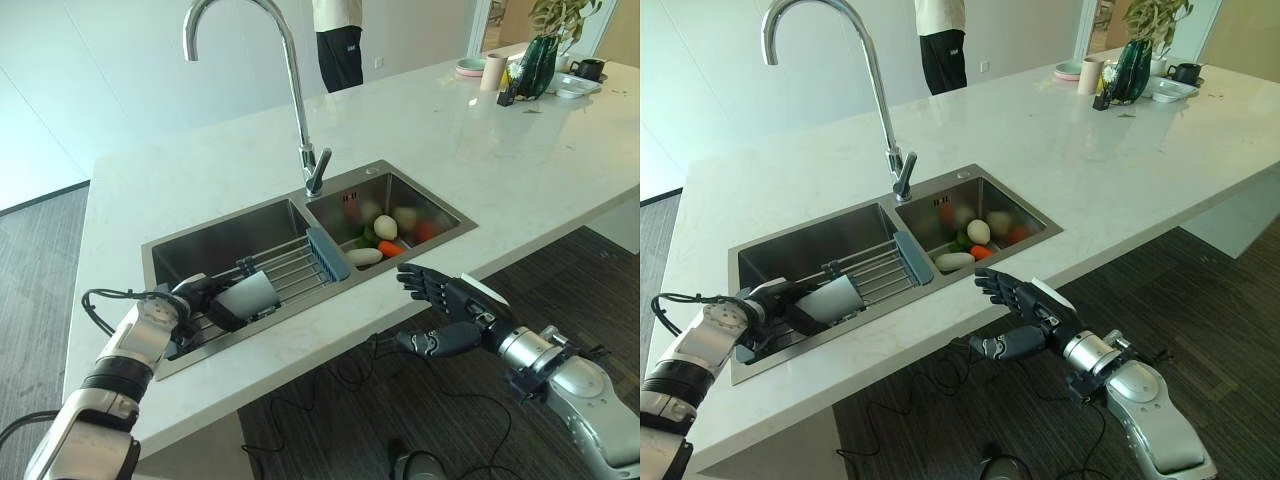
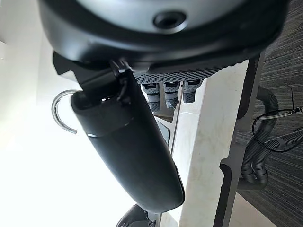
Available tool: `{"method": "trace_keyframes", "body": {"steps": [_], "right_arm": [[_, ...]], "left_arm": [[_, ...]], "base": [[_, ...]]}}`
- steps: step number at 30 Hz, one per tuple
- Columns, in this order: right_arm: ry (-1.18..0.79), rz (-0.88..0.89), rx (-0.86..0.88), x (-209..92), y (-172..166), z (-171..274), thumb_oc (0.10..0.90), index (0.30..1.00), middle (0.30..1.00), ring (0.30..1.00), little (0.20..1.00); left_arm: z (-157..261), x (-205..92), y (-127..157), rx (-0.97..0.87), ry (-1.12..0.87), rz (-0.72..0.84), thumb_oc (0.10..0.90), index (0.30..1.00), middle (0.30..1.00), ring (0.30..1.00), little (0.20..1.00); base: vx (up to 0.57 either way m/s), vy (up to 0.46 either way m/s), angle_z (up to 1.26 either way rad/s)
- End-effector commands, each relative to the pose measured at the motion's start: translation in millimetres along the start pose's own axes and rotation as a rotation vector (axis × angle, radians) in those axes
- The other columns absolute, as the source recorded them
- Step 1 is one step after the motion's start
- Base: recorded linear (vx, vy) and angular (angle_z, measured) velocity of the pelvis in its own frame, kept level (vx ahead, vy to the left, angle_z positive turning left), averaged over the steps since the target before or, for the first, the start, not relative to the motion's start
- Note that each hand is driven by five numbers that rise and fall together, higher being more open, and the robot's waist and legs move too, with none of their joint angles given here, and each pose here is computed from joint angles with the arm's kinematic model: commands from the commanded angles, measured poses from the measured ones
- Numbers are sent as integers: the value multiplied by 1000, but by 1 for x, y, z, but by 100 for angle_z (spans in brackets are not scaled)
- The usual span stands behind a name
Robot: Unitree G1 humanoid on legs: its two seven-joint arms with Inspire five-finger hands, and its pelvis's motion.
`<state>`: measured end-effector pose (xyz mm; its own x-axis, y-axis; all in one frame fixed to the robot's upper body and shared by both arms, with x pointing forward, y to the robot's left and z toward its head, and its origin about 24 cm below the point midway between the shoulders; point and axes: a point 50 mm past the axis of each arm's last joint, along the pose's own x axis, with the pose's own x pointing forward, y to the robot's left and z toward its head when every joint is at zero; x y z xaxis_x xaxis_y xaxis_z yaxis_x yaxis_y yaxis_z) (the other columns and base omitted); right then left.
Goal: Place the dishes in the dishwasher.
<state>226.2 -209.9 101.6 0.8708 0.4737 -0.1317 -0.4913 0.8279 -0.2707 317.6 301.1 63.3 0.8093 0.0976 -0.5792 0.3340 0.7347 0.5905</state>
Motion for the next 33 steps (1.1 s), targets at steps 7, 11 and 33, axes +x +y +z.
{"method": "trace_keyframes", "body": {"steps": [7,11,33], "right_arm": [[-302,4,-84,9,-10,59,800,900,900,900,900],[-298,13,-85,8,-11,57,800,900,900,900,900],[-317,-72,-75,0,-13,55,800,900,900,900,900]], "left_arm": [[55,-19,49,227,-187,198,400,300,300,300,300],[65,-26,57,245,-240,226,400,300,300,300,300],[75,-78,65,-233,-729,469,400,300,300,300,300]], "base": [[-1,-4,-4],[4,6,-7],[1,0,3]]}}
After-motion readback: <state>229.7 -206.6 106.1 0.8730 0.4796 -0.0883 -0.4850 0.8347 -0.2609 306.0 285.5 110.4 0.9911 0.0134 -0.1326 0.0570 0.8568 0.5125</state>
